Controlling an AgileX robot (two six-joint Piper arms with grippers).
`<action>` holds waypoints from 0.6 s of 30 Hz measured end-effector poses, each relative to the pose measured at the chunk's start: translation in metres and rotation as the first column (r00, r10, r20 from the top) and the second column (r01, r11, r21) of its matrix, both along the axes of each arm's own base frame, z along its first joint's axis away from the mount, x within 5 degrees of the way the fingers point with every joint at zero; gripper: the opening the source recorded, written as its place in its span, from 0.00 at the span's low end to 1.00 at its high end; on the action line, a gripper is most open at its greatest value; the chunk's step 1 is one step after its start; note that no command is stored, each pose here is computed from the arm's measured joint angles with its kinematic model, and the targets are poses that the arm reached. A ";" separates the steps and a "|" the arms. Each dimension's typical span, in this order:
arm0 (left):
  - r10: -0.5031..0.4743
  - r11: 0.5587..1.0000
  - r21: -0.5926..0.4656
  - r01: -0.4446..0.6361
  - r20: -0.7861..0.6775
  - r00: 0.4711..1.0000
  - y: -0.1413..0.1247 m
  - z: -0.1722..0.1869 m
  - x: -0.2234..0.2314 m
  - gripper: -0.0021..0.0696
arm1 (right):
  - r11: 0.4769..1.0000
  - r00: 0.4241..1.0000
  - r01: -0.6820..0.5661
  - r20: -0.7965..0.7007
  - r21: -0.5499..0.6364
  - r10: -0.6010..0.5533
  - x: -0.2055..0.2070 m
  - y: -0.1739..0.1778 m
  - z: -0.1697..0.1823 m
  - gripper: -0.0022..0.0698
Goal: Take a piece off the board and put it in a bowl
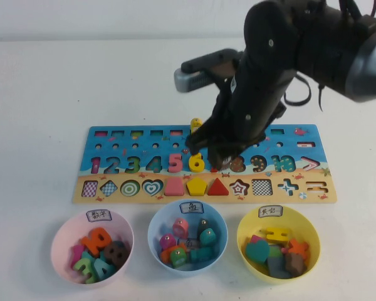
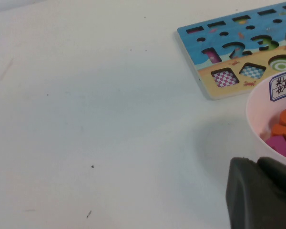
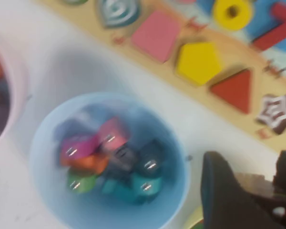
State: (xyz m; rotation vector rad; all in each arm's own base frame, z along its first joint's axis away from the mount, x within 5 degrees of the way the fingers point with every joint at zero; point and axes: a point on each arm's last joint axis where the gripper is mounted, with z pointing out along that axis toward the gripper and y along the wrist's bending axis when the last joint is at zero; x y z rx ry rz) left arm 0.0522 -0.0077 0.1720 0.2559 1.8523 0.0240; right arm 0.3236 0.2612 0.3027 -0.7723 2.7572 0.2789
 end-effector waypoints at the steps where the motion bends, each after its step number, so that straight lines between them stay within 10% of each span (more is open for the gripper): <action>1: 0.000 1.000 0.000 0.000 0.000 1.000 0.000 0.000 0.000 0.03 | 1.000 1.000 -0.018 -0.005 0.001 0.018 -0.007 0.000 -0.001 0.31; 18: 0.000 1.000 0.000 0.000 0.000 1.000 0.000 0.000 0.000 0.03 | 0.890 0.898 -0.440 0.073 0.118 0.434 -0.066 0.046 -0.030 0.31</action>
